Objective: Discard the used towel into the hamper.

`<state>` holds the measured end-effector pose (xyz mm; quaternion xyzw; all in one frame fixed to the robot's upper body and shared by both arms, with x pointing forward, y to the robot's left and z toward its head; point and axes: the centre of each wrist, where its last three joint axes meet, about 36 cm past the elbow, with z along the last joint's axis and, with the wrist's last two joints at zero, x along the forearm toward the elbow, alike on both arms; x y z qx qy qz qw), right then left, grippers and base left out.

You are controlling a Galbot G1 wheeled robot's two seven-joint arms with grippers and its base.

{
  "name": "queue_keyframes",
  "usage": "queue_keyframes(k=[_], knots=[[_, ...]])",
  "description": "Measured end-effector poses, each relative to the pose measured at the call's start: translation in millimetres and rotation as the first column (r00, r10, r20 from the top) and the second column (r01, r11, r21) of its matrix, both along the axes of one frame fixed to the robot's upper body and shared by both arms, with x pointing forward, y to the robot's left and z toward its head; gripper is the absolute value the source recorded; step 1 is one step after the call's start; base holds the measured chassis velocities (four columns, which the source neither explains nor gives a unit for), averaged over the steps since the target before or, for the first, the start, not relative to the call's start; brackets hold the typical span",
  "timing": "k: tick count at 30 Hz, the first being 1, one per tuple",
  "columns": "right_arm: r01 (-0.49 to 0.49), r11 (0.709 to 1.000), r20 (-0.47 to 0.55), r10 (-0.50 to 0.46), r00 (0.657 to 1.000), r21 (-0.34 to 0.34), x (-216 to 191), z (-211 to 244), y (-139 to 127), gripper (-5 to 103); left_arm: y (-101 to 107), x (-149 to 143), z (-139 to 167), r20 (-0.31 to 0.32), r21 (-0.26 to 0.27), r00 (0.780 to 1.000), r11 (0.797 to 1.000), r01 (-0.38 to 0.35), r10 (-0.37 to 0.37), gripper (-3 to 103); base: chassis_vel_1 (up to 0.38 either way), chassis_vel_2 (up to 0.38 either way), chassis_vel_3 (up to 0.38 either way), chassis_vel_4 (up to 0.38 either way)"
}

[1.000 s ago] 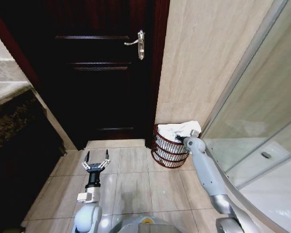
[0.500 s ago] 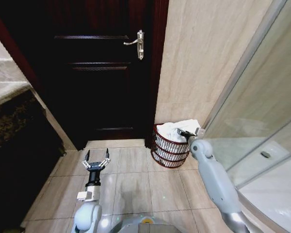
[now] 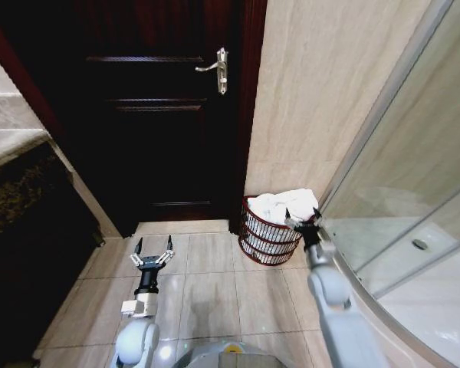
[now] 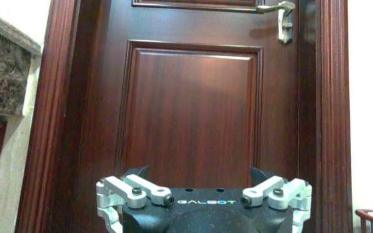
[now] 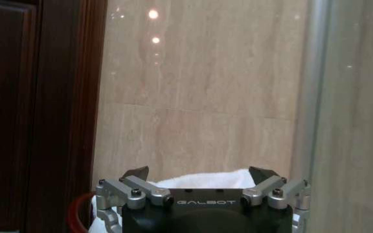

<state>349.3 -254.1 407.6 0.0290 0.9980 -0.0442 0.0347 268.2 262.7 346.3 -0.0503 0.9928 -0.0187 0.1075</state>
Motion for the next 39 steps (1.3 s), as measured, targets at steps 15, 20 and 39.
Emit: queue_keyframes(k=[15,20,39], knots=[[0.021,0.999,0.005,-0.021,1.000,0.026,-73,-21,-6,100,1,-7,-1,-0.025,0.005,1.000,1.000,0.016,-0.016,100,0.000,0.000,0.000,0.000],[0.021,0.999,0.008,-0.021,1.000,0.025,-71,-17,-7,100,0,-7,-2,-0.027,0.011,0.999,1.000,0.020,-0.020,100,0.000,0.000,0.000,0.000],[0.046,0.994,-0.121,-0.035,0.992,0.094,-25,21,1,100,-2,-9,2,-0.012,0.009,1.000,1.000,0.003,-0.003,100,-0.105,0.105,0.092,-0.110]])
